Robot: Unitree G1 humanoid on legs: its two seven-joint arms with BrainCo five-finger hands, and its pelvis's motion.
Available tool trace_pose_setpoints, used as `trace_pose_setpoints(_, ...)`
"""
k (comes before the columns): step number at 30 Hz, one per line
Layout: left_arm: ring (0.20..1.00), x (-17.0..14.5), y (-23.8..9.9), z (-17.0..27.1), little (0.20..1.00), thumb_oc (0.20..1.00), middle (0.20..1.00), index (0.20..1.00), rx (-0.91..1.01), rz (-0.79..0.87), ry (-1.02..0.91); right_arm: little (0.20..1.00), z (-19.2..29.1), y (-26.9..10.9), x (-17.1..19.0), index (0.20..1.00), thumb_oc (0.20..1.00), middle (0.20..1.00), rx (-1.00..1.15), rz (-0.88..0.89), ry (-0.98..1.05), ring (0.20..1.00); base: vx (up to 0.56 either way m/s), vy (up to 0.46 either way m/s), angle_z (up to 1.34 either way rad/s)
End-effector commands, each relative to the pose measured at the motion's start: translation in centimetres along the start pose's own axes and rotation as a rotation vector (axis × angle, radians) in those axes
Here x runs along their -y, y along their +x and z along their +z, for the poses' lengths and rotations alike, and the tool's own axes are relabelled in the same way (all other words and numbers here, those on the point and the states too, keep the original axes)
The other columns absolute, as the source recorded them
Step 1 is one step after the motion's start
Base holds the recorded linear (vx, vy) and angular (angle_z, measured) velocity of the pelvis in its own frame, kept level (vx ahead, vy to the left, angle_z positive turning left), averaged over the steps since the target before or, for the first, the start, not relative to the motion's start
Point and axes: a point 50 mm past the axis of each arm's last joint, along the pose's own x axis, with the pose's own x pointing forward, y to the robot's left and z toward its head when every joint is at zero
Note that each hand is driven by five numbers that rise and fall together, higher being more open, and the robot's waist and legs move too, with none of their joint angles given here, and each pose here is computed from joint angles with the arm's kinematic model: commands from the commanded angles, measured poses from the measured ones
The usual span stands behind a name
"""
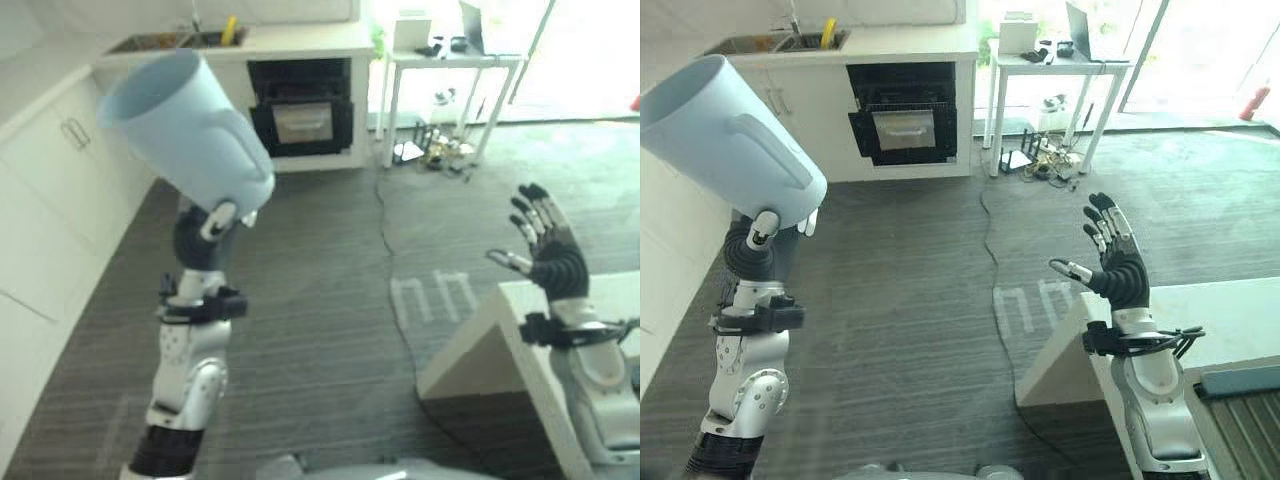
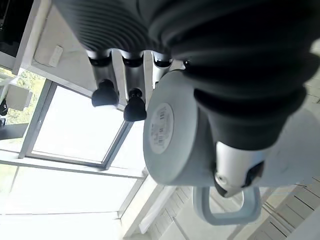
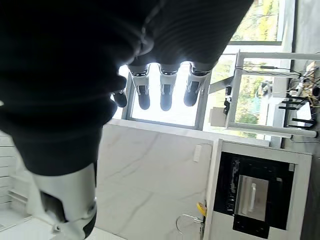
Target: Place the dishes in the dishwasher.
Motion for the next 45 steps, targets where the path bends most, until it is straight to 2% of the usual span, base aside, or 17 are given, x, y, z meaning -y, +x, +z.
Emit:
trace_pose_setpoints(1,0.2,-0.5,0.3,1.3,0.2,0.2,0.2,0.2,0.07,-0.013,0.019,1.0,2.3,0.9,0.5,1.0,1.0,1.0,0.133,0.032,-0.011,1.0,0.4,0.327,0.01)
trace_pose_setpoints(9,0.2,-1.6,-0.8,1.5,0.2,0.2,0.2,0.2,0.081,0.043,0.049,1.0,2.5,0.7,1.0,1.0,1.0,1.0,0.133,0.092,-0.006,1.0,0.37,0.31,-0.38)
trace_pose_setpoints(15,0.2,-0.4,0.5,1.3,0.2,0.2,0.2,0.2,0.04,-0.066,0.098,1.0,2.7,0.5,0.0,1.0,1.0,1.0,0.152,0.051,0.049,1.0,0.26,0.228,-0.28)
trace_pose_setpoints(21,0.2,-0.6,0.5,1.3,0.2,0.2,0.2,0.2,0.009,-0.086,0.132,1.0,1.5,-0.1,-1.1,1.0,1.0,1.0,0.102,0.057,0.06,1.0,0.25,0.205,0.19)
trace_pose_setpoints(26,0.2,-0.7,0.9,1.6,0.2,0.2,0.2,0.2,0.004,-0.098,0.079,1.0,1.8,-0.3,0.2,1.0,1.0,1.0,0.099,0.05,0.038,1.0,0.33,-0.112,-0.14)
trace_pose_setpoints(32,0.2,0.4,0.8,0.8,0.2,0.2,0.2,0.2,0.005,-0.11,0.076,1.0,1.6,-0.2,-0.5,1.0,1.0,1.0,0.11,0.043,0.038,1.0,0.4,-0.343,0.22)
trace_pose_setpoints(41,0.2,-0.2,-0.1,1.2,0.2,0.2,0.2,0.2,0.006,-0.057,0.015,1.0,1.9,0.3,0.3,1.0,1.0,1.0,0.101,0.066,-0.014,1.0,0.22,-0.243,-0.05)
trace_pose_setpoints(45,0.2,-1.1,-0.8,1.4,0.2,0.2,0.2,0.2,0.027,-0.049,0.009,1.0,1.6,0.5,0.6,1.0,1.0,1.0,0.091,0.075,-0.035,1.0,0.29,0.232,0.14)
